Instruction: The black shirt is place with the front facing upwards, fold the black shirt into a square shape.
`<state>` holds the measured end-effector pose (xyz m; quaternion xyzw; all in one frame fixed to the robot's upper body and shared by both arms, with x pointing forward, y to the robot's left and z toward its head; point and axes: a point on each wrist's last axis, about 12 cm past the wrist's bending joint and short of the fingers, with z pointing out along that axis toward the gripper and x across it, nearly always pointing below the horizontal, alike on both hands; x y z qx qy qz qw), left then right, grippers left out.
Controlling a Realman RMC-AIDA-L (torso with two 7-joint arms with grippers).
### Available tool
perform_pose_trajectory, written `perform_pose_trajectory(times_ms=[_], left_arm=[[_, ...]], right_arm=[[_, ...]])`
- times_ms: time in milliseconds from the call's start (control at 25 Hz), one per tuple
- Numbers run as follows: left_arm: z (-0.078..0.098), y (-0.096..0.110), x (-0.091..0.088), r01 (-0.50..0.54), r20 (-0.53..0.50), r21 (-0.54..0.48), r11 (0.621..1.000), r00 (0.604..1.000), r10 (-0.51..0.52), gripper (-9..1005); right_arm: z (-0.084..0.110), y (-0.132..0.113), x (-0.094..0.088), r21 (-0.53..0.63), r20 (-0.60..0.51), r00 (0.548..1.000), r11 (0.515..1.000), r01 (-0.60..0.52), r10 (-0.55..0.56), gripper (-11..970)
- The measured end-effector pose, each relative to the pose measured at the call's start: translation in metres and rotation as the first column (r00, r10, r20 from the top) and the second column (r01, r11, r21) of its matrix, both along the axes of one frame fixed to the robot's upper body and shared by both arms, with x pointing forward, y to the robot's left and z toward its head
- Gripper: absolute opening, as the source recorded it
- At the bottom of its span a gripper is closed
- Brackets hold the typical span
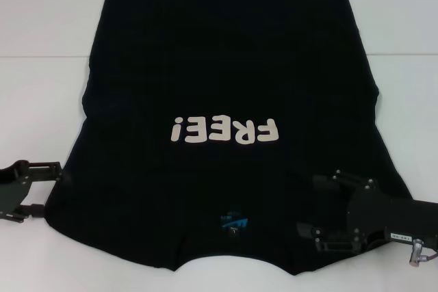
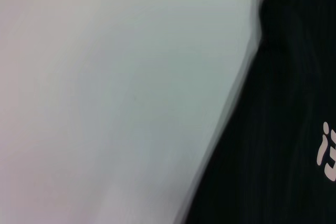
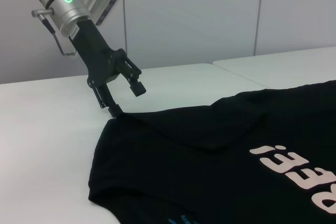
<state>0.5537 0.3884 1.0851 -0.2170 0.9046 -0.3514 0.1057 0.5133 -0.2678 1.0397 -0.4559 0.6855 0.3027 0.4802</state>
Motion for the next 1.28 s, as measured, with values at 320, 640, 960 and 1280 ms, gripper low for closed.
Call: perform_pose_trajectory(times_ms=[320,640,960,1280], left_arm=[[-0.002,-0.009,0.002,0.021,-0.006,-0.019,1.000,1.000,-0.021,934],[-0.001,-0.015,0.005,0.039,0.002,-0.028,0.999,0.999,-0.039,934],[0.000,-0.028,0.011,0.069,0.014,-0.045,0.997,0.998,-0.068,934],[0.004,-0.029,0.011,0.052,0.066,-0.106,0.993,0.997,-0.046,934]], right_arm=[[-0.001,-0.001,-0.001,0.001,-0.002,1.000,1.000,0.001,-0.001,946],[-0.001,-0.001,-0.002,0.002,-0.005,1.000,1.000,0.002,-0.002,947],[-0.001,-0.001,-0.002,0.004,-0.005,1.000,1.000,0.000,0.000,947],[-0.001,-0.001,-0.002,0.003,-0.005,1.000,1.000,0.001,-0.001,946]])
